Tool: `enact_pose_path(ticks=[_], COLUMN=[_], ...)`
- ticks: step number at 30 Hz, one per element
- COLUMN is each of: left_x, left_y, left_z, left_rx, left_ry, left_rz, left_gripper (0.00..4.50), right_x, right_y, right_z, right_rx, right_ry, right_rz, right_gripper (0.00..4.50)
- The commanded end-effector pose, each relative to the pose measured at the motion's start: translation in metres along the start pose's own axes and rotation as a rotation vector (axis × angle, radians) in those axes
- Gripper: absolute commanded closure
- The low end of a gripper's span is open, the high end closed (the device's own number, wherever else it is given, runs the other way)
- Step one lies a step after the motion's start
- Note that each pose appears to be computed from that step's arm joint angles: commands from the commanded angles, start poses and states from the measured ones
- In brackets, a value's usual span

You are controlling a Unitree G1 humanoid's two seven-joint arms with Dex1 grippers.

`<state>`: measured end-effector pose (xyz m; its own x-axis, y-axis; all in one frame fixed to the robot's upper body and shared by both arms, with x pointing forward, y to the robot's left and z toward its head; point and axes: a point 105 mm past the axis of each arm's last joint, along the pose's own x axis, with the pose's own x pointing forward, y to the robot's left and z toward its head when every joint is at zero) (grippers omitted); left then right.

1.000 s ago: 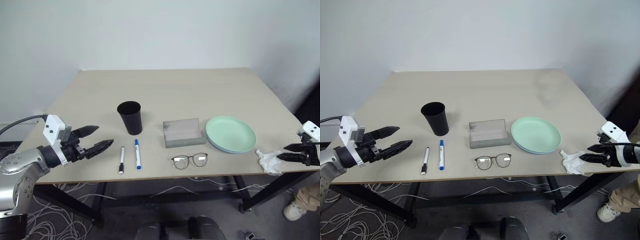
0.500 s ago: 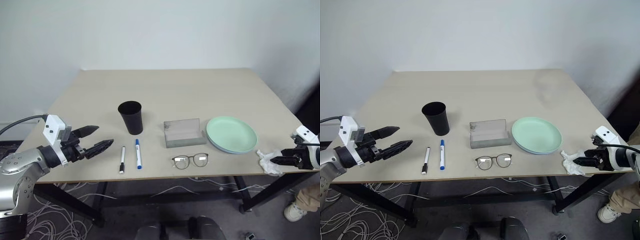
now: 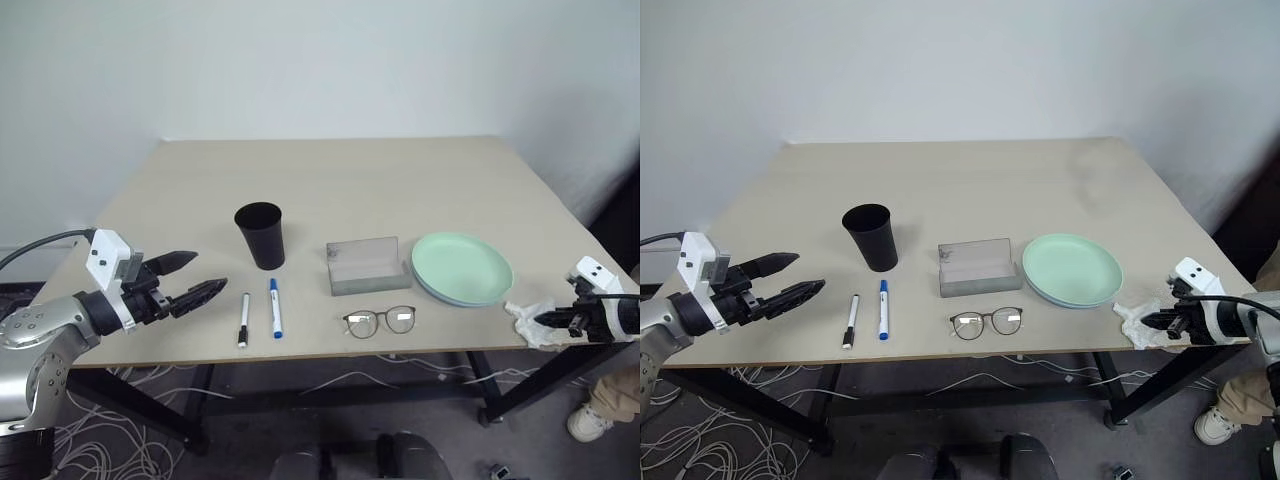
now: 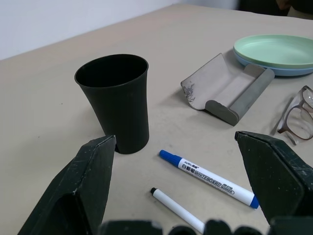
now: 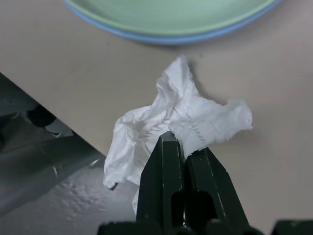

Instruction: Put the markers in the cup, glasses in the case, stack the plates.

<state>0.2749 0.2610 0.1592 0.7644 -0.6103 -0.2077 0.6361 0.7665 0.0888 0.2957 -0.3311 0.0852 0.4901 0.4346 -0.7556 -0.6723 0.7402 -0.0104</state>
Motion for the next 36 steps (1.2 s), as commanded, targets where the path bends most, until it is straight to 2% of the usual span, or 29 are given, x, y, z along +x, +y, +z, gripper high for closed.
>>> enact_pose_path(ticks=[1,6,12,18,24,27,33,36], left_x=[0.002,0.002,0.004,0.006,0.007,0.008,0.009,0.009], left_y=[0.001,0.002,0.003,0.001,0.0,0.001,0.002,0.0], left_z=[0.012,0.013,0.015,0.016,0.018,0.019,0.02,0.02], left_rx=[0.037,0.041,0.046,0.047,0.052,0.056,0.06,0.064], left_ry=[-0.033,-0.035,-0.038,-0.039,-0.04,-0.04,-0.041,-0.039], left_rz=[0.002,0.004,0.001,-0.005,-0.01,-0.01,-0.015,-0.025], left_gripper=[0.34,0.34,0.34,0.34,0.34,0.34,0.34,0.34], right_x=[-0.02,-0.034,-0.014,0.023,0.039,0.042,0.039,0.025], right_y=[-0.02,-0.027,-0.006,0.009,0.004,0.004,0.004,0.001], right_z=[0.038,0.098,0.135,0.137,0.128,0.128,0.13,0.14], right_rx=[-0.133,-0.255,-0.362,-0.384,-0.386,-0.385,-0.407,-0.433], right_ry=[-0.075,-0.225,-0.287,-0.262,-0.22,-0.222,-0.236,-0.306], right_rz=[-0.127,-0.208,-0.143,-0.085,-0.096,-0.089,-0.081,-0.105], right_gripper=[4.48,4.48,4.48,4.48,4.48,3.89,1.77,0.75])
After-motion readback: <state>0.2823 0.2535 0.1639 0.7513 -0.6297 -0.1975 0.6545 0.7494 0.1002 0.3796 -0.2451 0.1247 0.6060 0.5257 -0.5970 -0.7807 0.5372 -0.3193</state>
